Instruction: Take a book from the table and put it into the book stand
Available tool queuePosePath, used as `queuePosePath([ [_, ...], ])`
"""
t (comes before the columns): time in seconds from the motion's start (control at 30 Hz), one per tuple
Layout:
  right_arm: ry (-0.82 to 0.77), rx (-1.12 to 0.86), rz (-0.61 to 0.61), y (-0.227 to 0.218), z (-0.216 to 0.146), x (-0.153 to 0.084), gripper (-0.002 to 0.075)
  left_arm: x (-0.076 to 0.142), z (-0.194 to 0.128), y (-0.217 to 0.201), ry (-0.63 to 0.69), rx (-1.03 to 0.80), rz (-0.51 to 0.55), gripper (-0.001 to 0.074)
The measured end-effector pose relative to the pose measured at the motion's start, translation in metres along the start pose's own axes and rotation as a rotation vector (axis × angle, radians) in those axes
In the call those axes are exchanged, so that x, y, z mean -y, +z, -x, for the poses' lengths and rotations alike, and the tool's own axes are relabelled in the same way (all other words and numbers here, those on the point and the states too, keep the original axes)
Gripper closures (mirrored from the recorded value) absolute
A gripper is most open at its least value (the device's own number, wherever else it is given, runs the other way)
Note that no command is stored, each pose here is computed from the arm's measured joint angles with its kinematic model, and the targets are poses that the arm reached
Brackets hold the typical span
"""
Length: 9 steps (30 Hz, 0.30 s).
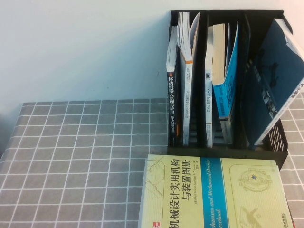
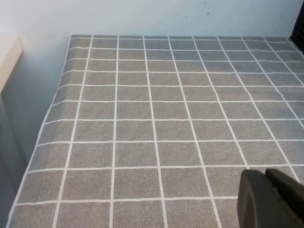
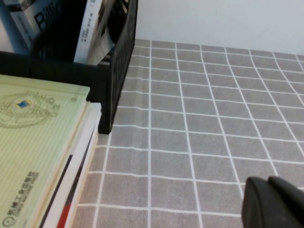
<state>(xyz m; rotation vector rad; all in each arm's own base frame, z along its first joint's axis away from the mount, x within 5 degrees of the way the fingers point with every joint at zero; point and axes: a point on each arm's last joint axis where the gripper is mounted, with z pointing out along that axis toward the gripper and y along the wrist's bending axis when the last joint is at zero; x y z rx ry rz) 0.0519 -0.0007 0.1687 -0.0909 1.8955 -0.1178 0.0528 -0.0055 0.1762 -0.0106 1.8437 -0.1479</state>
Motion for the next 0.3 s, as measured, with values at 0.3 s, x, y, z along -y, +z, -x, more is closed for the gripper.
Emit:
queuePosePath([
  [0.3,0.015,-0.022,0.007,-0.0007,-0.0007,-0.0005,0.0729,0.0,0.0,0.0,0.0,0.0,0.0,0.0738],
])
